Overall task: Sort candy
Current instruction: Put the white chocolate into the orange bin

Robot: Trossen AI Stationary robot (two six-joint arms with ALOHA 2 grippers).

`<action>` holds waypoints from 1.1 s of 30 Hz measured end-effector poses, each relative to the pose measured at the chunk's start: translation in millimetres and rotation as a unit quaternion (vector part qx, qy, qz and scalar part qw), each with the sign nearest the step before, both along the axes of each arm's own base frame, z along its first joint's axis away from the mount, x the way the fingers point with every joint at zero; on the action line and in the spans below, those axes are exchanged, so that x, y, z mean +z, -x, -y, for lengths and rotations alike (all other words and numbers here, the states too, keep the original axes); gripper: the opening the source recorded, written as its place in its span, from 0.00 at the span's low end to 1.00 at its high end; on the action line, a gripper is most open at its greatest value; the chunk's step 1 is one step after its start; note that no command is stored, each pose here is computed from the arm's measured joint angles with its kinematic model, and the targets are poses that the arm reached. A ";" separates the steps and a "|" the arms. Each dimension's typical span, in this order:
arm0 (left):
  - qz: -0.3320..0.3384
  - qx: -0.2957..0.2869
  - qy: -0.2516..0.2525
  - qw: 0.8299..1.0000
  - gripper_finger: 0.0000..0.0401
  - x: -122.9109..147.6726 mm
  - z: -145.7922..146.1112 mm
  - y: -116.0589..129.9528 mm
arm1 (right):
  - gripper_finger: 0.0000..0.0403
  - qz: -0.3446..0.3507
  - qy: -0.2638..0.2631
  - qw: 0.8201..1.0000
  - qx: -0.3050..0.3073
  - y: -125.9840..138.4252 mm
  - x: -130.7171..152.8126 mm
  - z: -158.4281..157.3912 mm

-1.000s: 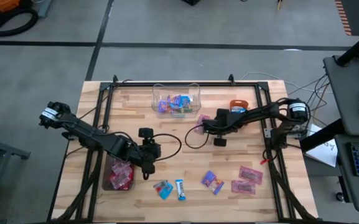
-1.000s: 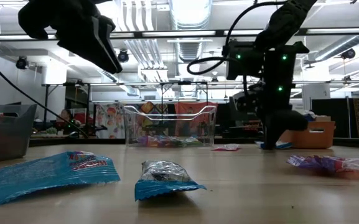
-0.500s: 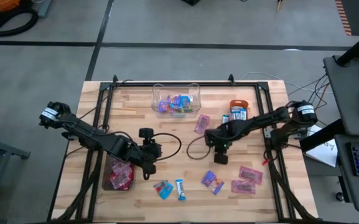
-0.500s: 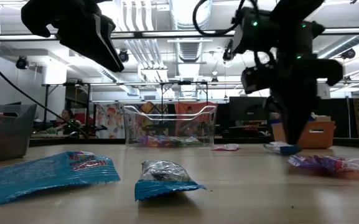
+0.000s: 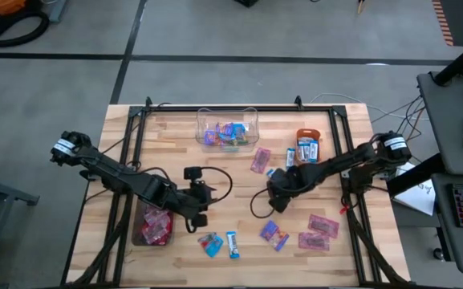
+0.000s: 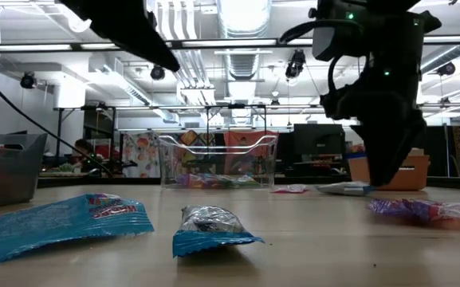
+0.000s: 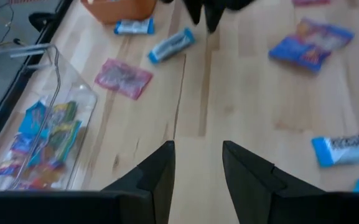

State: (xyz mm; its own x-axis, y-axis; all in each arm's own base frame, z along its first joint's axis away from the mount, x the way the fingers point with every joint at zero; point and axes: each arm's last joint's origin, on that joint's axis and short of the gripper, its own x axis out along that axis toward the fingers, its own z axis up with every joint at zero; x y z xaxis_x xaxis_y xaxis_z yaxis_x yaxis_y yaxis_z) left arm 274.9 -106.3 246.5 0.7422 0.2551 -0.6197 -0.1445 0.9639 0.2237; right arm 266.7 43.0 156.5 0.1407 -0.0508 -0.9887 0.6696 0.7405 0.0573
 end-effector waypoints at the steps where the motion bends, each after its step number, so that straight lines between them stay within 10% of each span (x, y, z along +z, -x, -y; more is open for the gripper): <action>1: 0.007 0.000 0.003 1.000 0.29 0.3 0.4 -0.9 | 0.46 0.004 0.012 1.000 -0.009 -0.1 0.1 -0.4; 9: 0.045 0.002 0.022 0.999 0.29 -2.0 1.7 -4.0 | 0.58 0.029 0.097 0.994 -0.050 -0.8 1.4 1.9; 33: 0.119 0.054 0.054 0.990 0.29 -12.1 5.0 -15.8 | 0.58 0.121 0.123 0.985 -0.029 -4.8 26.9 5.3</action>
State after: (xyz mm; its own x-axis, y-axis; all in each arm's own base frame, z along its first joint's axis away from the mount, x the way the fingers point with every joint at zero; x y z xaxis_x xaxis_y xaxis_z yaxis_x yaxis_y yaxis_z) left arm 290.7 -111.3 234.4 0.8427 0.2826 -0.4582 -0.2841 0.9564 0.0674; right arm 271.5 37.7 183.4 0.3610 -0.2999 -0.8830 0.7000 0.7128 0.0441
